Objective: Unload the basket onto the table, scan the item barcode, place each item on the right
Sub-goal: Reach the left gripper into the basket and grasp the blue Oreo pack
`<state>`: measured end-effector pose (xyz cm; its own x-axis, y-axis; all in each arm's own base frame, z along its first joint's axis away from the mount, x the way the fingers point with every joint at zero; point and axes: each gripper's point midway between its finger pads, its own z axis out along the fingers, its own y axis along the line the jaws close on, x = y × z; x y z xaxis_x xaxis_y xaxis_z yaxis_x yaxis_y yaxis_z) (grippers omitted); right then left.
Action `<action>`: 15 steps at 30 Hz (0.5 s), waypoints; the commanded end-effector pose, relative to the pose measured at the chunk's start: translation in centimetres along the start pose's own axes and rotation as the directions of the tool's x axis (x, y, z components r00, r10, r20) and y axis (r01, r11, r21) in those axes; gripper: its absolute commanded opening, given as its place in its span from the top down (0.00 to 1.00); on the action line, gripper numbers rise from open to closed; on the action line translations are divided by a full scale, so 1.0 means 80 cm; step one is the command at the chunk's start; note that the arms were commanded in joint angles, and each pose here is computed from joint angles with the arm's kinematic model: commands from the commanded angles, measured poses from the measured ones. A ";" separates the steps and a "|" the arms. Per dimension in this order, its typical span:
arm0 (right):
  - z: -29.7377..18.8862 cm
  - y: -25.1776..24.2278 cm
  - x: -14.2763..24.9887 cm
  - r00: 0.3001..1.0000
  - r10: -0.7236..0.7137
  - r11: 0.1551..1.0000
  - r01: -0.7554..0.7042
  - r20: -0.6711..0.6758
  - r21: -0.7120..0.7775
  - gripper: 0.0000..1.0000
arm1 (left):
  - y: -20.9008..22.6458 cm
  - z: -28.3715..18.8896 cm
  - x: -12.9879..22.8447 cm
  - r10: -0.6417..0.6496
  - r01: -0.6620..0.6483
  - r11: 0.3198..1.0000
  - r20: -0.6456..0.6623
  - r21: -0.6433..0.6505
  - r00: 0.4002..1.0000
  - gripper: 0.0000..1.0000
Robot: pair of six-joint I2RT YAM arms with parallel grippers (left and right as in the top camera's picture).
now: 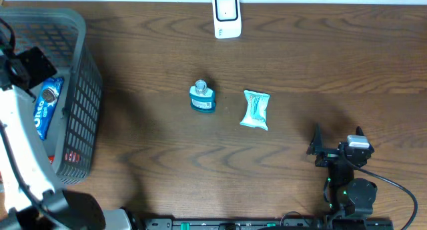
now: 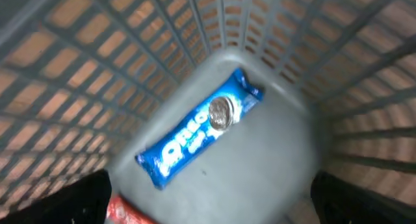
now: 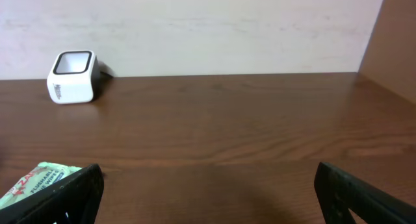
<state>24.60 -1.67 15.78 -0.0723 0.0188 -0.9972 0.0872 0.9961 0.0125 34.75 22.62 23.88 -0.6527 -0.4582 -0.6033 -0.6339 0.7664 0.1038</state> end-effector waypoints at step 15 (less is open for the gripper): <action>0.000 0.001 0.001 1.000 -0.012 1.000 0.012 -0.001 -0.001 0.01 | 0.005 0.191 0.084 0.294 -0.284 0.956 -0.201 0.073 0.935 0.02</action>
<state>24.60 -1.67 15.78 -0.0723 0.0188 -0.9972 0.0872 0.9961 0.0125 36.43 26.46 9.72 -0.8563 -0.3187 -0.4065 -0.4311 0.8744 0.2225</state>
